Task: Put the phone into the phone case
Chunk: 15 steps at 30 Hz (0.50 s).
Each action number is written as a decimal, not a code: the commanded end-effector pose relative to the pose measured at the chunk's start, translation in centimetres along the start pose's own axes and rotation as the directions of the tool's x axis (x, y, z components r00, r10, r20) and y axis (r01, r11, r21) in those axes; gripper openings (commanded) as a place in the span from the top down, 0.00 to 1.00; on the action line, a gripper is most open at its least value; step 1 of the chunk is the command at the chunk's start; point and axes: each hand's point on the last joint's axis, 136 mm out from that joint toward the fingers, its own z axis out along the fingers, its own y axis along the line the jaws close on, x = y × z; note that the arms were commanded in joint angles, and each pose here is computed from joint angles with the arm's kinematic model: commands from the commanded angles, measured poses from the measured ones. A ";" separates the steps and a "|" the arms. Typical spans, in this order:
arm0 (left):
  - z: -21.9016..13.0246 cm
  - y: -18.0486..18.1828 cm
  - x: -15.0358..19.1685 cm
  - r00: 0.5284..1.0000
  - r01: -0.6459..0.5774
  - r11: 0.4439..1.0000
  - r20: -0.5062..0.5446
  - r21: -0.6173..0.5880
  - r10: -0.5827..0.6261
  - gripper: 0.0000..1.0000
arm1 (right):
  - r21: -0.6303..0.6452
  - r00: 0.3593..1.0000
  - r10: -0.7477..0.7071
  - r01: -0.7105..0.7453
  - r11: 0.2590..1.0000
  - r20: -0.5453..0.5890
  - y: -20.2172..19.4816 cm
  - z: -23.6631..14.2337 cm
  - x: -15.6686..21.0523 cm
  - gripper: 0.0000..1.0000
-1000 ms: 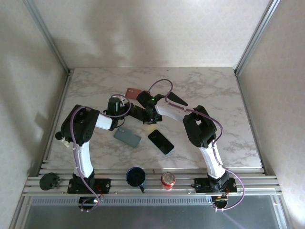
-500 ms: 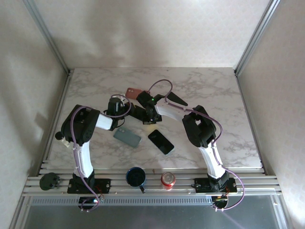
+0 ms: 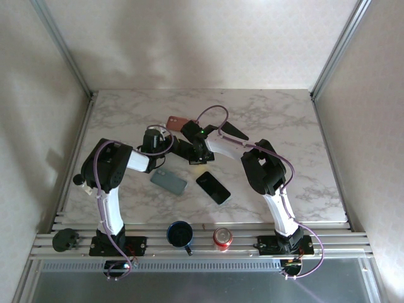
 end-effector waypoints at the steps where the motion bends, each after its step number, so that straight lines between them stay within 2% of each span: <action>1: -0.9 1.9 13.8 0.898 0.082 0.993 -0.425 -0.087 -0.111 1.00 | 0.088 0.830 0.026 0.028 0.996 -0.556 -4.5 16.6 18.5 1.00; 15: -0.9 1.8 14.0 0.897 0.079 0.993 -0.428 -0.090 -0.110 1.00 | 0.086 0.812 0.029 0.026 0.996 -0.582 -4.6 17.5 19.5 1.00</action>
